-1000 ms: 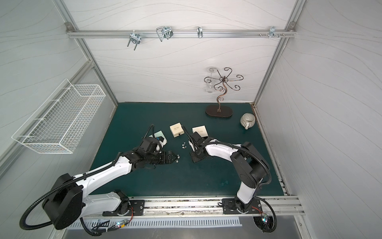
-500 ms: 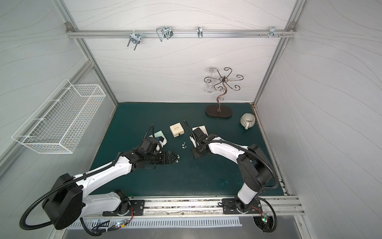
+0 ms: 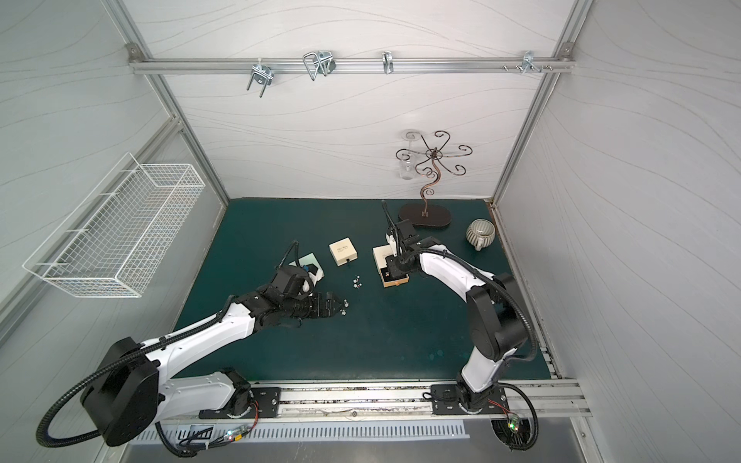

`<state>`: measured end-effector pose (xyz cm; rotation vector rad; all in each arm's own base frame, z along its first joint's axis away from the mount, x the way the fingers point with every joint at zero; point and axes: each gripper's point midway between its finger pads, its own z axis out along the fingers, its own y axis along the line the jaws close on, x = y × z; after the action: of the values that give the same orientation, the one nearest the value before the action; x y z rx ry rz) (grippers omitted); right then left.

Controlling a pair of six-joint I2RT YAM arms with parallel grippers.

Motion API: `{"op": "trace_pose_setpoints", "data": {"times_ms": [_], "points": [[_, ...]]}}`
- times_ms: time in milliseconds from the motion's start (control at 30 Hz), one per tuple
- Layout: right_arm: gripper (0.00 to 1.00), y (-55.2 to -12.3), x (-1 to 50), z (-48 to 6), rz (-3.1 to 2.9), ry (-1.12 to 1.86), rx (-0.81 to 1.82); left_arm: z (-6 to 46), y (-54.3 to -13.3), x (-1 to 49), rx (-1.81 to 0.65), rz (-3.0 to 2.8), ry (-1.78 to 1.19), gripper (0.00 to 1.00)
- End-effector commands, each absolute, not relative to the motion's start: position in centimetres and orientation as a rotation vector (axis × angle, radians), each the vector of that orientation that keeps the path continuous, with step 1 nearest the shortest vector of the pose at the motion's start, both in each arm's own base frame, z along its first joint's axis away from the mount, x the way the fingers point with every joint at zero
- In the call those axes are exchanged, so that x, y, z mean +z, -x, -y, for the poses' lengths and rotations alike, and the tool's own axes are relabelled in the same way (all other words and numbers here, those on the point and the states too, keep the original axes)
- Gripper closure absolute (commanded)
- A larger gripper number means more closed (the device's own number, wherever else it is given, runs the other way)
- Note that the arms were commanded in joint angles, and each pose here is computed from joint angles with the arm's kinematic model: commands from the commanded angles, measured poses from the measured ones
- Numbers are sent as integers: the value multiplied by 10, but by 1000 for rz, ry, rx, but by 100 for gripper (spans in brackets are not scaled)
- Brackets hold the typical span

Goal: Place the earrings into the drawer-style jewelry box
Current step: Insert the earring into the inner lining.

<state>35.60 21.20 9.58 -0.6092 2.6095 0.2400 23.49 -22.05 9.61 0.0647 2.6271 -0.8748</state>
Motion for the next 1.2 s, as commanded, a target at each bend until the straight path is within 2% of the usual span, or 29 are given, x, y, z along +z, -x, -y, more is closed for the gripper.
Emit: {"op": "trace_pose_setpoints", "data": {"times_ms": [0,467,800,1167], "points": [[100,-363,88,-208,-2632,644,220,224,-237,105,-894,-2601,-91,1],[100,-367,69,-208,-2669,647,218,223,-237,103,-884,-2604,-88,1],[88,-372,73,-204,-2661,619,222,222,-237,103,-879,-2601,-82,1],[84,-376,87,-199,-2635,581,243,222,-238,103,-879,-2604,-80,1]]}}
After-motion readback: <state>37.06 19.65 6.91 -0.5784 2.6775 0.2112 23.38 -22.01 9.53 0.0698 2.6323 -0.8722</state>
